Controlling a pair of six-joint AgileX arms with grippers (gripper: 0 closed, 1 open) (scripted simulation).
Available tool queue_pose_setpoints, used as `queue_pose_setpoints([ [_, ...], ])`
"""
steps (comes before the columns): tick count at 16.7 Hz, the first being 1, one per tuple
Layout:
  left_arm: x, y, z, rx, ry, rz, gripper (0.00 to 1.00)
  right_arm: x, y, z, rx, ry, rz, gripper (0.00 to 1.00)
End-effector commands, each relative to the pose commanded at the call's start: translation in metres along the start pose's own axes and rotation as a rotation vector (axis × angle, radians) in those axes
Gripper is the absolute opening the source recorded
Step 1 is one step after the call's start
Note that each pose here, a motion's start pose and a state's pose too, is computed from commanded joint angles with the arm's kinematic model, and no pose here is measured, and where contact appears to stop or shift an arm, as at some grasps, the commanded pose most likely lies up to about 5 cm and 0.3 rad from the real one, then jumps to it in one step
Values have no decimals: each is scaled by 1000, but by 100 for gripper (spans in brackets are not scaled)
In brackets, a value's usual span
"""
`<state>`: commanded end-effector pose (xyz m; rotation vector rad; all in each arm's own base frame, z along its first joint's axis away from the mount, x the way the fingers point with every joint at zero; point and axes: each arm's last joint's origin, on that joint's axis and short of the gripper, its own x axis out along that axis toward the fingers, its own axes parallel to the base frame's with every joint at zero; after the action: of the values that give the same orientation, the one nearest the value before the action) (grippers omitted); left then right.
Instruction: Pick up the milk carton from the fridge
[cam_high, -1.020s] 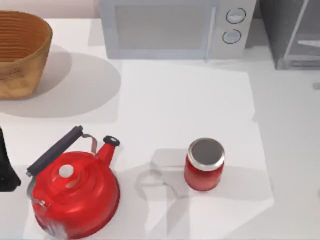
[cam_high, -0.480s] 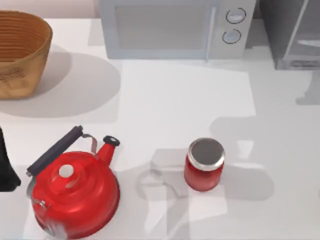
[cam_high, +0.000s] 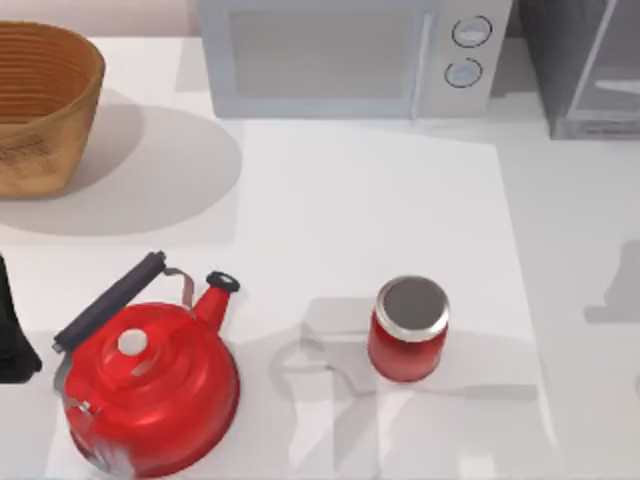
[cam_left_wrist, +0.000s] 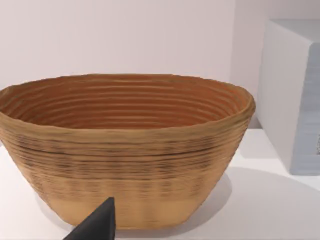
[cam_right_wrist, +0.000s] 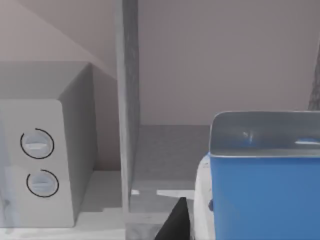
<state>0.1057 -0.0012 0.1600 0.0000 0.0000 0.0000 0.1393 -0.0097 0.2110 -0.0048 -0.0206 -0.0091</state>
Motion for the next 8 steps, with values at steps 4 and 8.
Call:
queue_pose_setpoints([
  [4, 0, 0, 0, 0, 0, 0, 100, -27, 6, -32, 5, 8, 5, 0],
  [8, 0, 0, 0, 0, 0, 0, 100, -34, 8, -49, 5, 19, 9, 0],
])
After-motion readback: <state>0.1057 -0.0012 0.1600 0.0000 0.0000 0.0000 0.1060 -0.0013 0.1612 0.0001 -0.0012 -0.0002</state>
